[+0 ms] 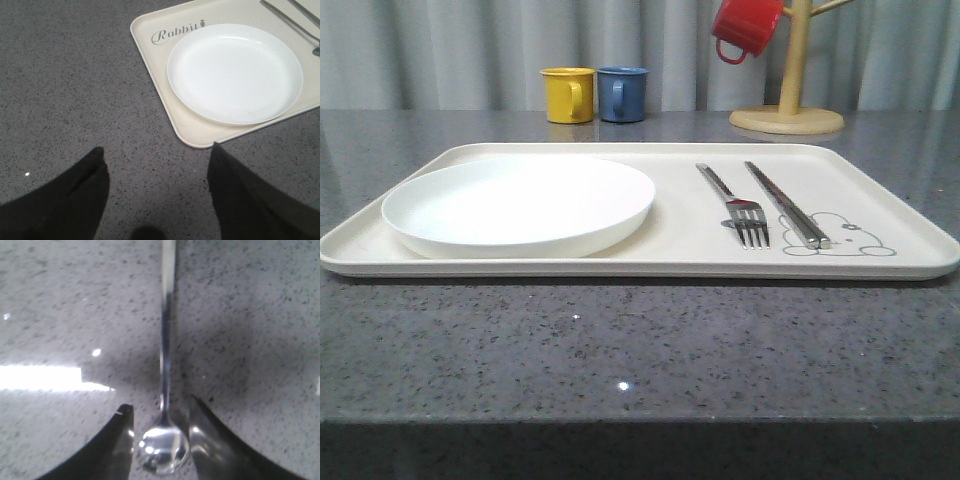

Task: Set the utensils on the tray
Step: 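Grasp the silver spoon with the right gripper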

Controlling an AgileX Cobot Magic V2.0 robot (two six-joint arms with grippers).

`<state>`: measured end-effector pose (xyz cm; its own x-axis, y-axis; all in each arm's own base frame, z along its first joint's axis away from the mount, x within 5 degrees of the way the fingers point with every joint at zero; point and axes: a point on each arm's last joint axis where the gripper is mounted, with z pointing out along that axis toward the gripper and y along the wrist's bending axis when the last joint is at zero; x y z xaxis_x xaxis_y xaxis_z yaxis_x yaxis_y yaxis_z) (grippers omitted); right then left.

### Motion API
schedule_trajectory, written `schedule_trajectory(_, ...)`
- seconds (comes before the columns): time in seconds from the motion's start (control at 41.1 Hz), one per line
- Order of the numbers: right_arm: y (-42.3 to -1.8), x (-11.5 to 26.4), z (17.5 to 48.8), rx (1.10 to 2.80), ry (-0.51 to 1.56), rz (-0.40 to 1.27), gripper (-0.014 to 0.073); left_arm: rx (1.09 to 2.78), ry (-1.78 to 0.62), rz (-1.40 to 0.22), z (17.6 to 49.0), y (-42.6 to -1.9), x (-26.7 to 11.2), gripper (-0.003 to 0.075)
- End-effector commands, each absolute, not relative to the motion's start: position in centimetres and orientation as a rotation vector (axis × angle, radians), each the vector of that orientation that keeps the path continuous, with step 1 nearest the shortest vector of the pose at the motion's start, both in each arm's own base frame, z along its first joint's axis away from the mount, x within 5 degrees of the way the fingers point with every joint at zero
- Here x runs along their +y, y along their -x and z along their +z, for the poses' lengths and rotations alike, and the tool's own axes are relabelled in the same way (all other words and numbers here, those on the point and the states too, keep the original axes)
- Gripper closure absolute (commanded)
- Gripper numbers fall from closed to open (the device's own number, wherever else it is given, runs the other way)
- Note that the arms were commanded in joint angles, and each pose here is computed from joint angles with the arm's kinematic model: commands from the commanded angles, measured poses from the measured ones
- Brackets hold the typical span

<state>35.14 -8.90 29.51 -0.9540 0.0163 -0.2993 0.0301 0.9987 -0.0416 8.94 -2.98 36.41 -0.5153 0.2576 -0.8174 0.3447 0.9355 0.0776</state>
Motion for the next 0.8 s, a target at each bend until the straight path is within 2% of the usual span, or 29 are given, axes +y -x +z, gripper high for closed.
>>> schedule_trajectory(0.0, -35.4, -9.5, 30.7, 2.764, -0.019, -0.113, 0.0289, 2.051, -0.41, -0.15, 37.6, -9.1, -3.2, 0.0298)
schedule_trajectory(0.365, -36.8, -9.8, 27.7, 2.833, -0.021, -0.087, 0.0303, 2.051, -0.41, -0.15, 37.6, -9.1, -3.2, 0.0298)
schedule_trajectory(0.438, -36.8, -9.8, 27.5, 2.842, -0.021, -0.084, 0.0363, 2.051, -0.41, -0.15, 37.6, -9.1, -3.2, 0.0298)
schedule_trajectory(0.559, -36.8, -9.7, 27.5, 2.843, -0.029, -0.061, 0.0529, 2.051, -0.41, -0.15, 37.6, -9.1, -3.2, 0.0298)
schedule_trajectory(0.632, -36.8, -9.6, 27.5, 2.841, -0.032, -0.051, 0.0594, 2.051, -0.41, -0.15, 37.6, -9.1, -3.2, 0.0298)
schedule_trajectory(0.778, -36.7, -9.5, 27.8, 2.838, -0.037, -0.036, 0.061, 2.051, -0.41, -0.15, 37.6, -9.1, -3.2, 0.0298)
